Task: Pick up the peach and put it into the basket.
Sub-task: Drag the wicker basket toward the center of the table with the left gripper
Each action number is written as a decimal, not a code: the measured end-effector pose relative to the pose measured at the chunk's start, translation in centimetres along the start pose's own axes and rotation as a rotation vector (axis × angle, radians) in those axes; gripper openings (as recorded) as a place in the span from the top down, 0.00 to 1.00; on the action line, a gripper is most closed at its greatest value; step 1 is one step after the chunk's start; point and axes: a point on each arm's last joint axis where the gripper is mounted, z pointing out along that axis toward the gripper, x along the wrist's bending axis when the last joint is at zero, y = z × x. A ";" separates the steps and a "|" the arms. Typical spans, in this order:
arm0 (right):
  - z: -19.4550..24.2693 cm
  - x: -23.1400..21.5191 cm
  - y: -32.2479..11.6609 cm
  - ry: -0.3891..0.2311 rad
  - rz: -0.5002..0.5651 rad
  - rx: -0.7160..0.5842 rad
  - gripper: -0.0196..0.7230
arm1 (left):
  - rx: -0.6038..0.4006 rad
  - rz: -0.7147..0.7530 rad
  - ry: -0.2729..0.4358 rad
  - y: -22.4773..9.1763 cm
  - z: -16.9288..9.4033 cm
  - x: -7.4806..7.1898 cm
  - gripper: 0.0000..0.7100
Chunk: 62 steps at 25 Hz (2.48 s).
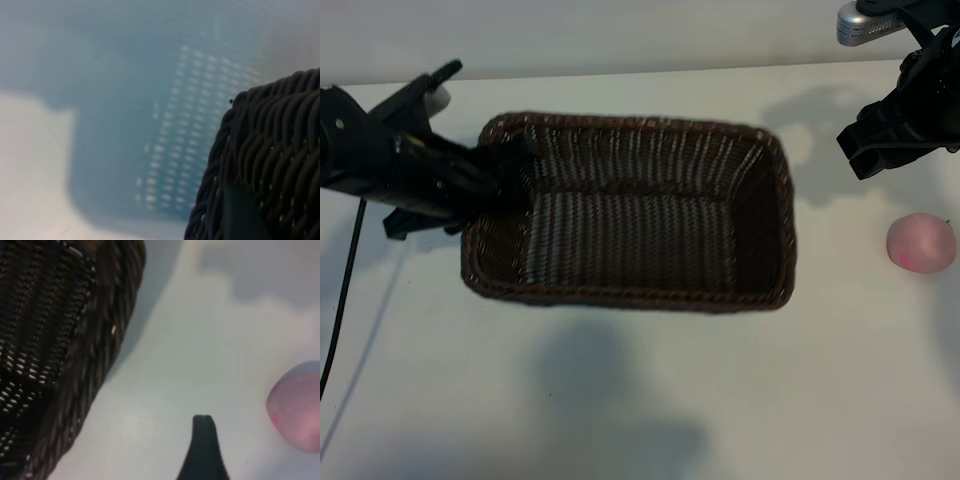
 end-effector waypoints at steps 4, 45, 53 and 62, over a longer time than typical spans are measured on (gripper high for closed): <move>0.0 0.0 0.0 0.001 0.000 0.003 0.25 | -0.027 -0.031 -0.017 1.4 -0.6 0.2 0.53; 0.0 0.0 0.0 0.001 0.000 0.004 0.25 | 0.081 -0.061 -0.010 3.5 11.2 -3.5 0.53; 0.0 0.0 0.0 0.001 0.000 0.003 0.25 | 0.092 -0.064 -0.008 3.4 11.3 -3.4 0.53; 0.0 0.0 0.0 0.002 0.000 0.006 0.25 | 0.123 -0.033 -0.006 3.2 10.7 -3.6 0.10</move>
